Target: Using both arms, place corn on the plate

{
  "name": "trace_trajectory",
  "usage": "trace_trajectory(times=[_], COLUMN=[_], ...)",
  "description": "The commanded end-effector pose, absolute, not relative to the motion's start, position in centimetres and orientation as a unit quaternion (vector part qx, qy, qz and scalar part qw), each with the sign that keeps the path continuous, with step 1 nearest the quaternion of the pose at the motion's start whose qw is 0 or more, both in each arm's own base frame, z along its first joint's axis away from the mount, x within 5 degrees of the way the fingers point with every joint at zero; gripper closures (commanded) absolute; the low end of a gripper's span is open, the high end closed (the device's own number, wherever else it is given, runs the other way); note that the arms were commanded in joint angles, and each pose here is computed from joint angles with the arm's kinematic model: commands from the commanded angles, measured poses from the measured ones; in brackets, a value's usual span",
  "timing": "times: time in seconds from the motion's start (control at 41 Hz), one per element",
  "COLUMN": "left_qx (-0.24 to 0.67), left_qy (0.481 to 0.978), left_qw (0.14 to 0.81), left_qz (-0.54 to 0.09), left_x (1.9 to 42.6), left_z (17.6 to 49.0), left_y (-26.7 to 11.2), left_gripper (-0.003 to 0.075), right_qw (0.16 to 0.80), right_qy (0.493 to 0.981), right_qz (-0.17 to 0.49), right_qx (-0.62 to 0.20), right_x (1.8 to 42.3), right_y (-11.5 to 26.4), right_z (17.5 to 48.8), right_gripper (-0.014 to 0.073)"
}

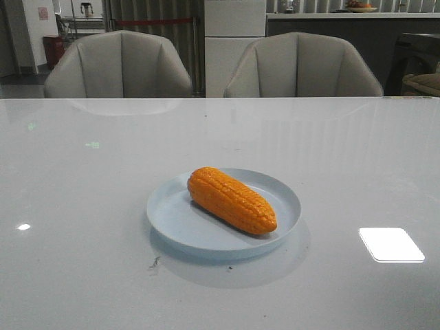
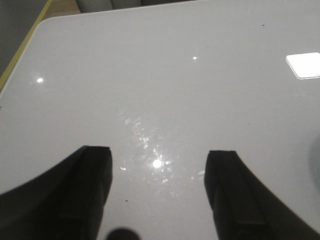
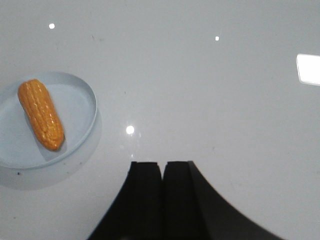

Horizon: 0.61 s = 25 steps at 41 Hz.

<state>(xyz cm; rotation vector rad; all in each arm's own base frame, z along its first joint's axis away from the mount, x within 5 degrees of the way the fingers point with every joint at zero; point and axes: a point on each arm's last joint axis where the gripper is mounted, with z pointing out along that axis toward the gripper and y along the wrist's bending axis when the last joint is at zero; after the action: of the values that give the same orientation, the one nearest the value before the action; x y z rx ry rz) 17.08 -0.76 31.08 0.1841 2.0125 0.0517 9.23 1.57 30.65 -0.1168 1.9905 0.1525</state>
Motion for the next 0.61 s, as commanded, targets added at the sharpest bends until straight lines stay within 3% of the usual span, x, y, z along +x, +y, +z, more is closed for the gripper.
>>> trace_trajectory(times=[0.0, 0.244, 0.414, 0.585], left_qx=[0.069, 0.069, 0.069, 0.069], left_qy=[0.81, 0.81, 0.81, 0.81], left_qw=[0.583, 0.583, 0.583, 0.583], left_qz=[0.022, 0.022, 0.022, 0.022], left_x=[17.3, 17.3, 17.3, 17.3], left_z=[33.1, 33.1, 33.1, 33.1], left_y=[-0.7, -0.7, -0.7, -0.7], left_gripper=[0.0265, 0.0265, 0.0265, 0.0265], right_qw=[0.623, 0.739, 0.798, 0.824], right_qy=[0.778, 0.67, 0.6, 0.565], right_qz=[0.066, 0.065, 0.059, 0.052], right_qx=[-0.044, -0.033, -0.014, -0.003], right_x=[7.0, 3.3, 3.8, 4.2], right_y=[1.3, 0.7, 0.4, 0.2], right_z=[33.0, 32.2, 29.5, 26.3], right_gripper=[0.0526, 0.0526, 0.0526, 0.0526])
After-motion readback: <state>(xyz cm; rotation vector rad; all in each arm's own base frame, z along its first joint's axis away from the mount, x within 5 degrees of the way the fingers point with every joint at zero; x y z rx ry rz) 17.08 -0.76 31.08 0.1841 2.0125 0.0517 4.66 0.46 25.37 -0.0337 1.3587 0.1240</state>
